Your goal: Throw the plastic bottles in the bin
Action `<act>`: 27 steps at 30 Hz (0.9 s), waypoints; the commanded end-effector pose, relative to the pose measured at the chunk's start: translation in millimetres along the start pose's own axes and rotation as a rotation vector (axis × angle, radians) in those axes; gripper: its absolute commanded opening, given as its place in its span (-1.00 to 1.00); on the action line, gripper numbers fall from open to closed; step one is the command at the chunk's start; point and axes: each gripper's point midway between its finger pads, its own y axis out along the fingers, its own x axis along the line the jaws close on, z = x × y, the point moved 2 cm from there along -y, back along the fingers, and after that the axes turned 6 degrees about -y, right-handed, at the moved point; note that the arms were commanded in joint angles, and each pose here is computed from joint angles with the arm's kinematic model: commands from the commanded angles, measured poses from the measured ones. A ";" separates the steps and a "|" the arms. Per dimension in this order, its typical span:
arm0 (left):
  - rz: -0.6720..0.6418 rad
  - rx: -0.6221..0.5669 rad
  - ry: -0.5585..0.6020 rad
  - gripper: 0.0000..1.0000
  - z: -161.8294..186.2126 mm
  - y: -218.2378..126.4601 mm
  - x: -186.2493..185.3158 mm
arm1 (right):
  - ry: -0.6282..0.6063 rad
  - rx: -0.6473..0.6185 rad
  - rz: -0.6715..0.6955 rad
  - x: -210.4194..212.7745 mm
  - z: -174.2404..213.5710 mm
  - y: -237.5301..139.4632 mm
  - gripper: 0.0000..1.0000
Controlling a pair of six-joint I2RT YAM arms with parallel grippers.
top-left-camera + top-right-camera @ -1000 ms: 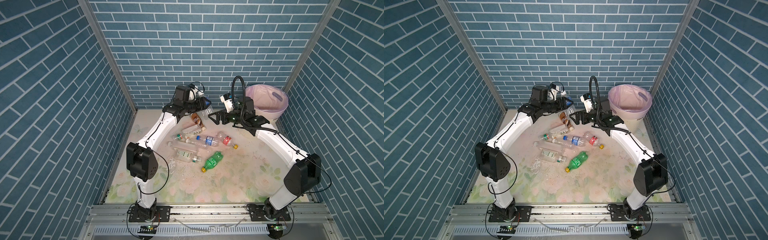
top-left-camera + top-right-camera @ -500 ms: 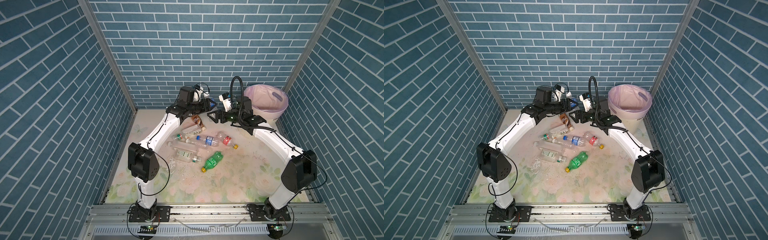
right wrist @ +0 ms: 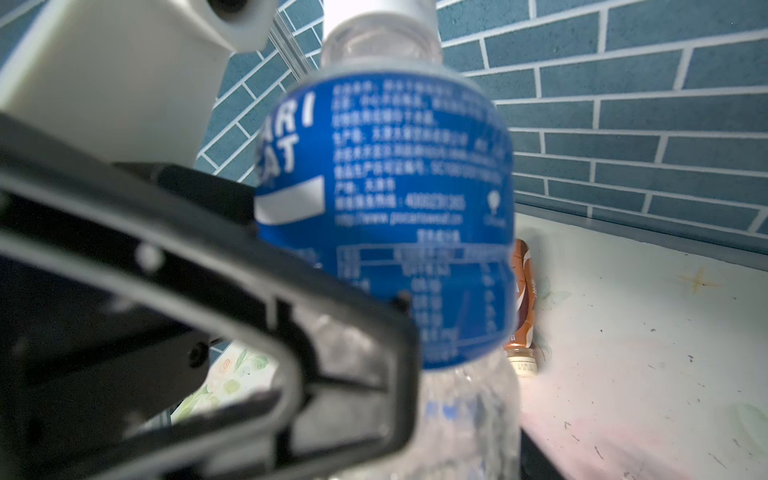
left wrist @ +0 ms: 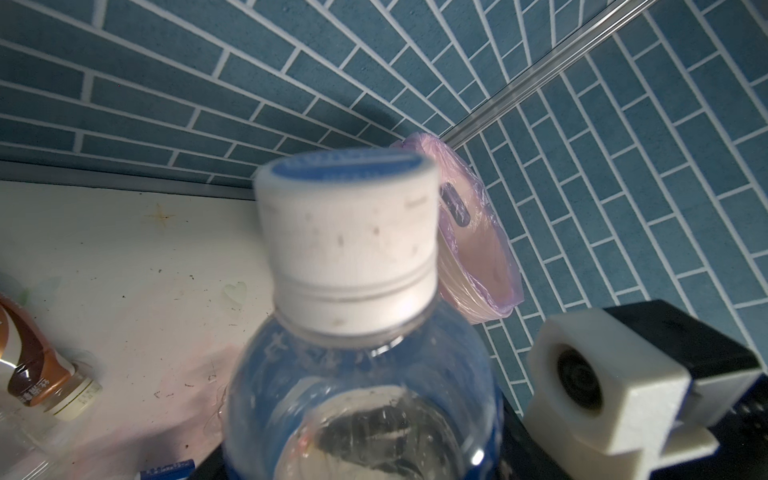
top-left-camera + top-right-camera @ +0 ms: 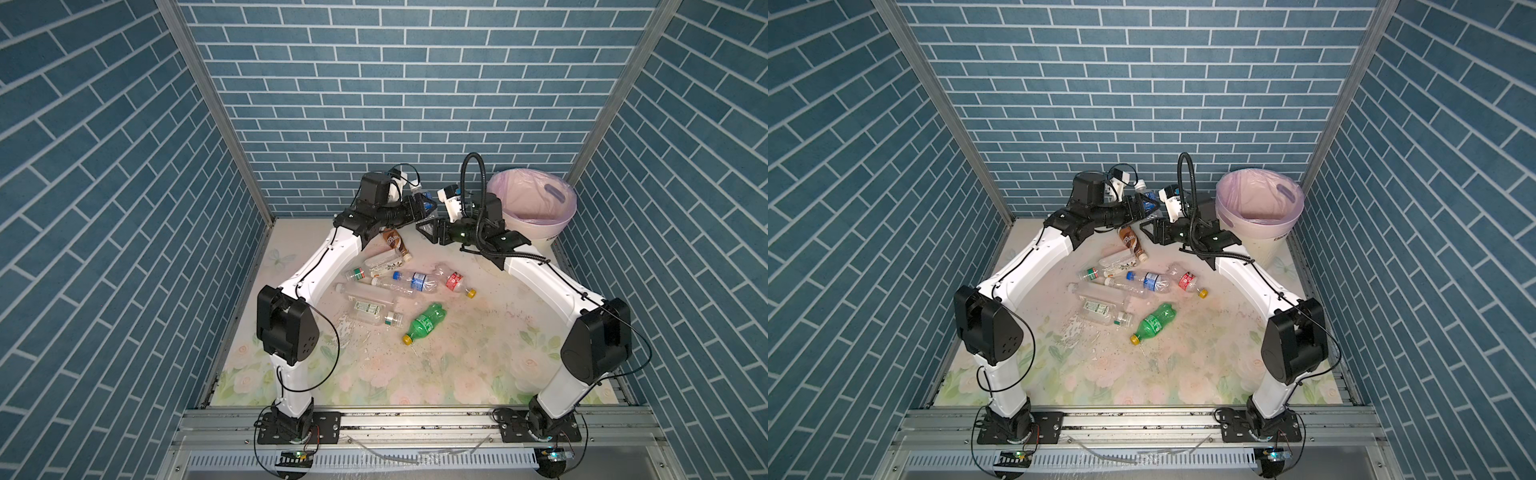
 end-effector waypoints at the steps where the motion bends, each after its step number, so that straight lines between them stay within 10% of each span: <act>1: 0.012 -0.042 0.019 0.74 -8.9 -12.9 -17.2 | -0.015 -0.054 -0.019 7.7 -13.7 -8.3 0.03; 16: 0.013 -0.227 0.058 0.99 -64.2 -83.4 -39.6 | -0.056 -0.018 0.251 -12.2 -9.3 -58.6 -0.22; 27: 0.057 -0.192 0.277 0.99 -16.9 -82.3 -95.1 | -0.285 -0.338 0.805 10.4 -123.2 -244.9 -0.21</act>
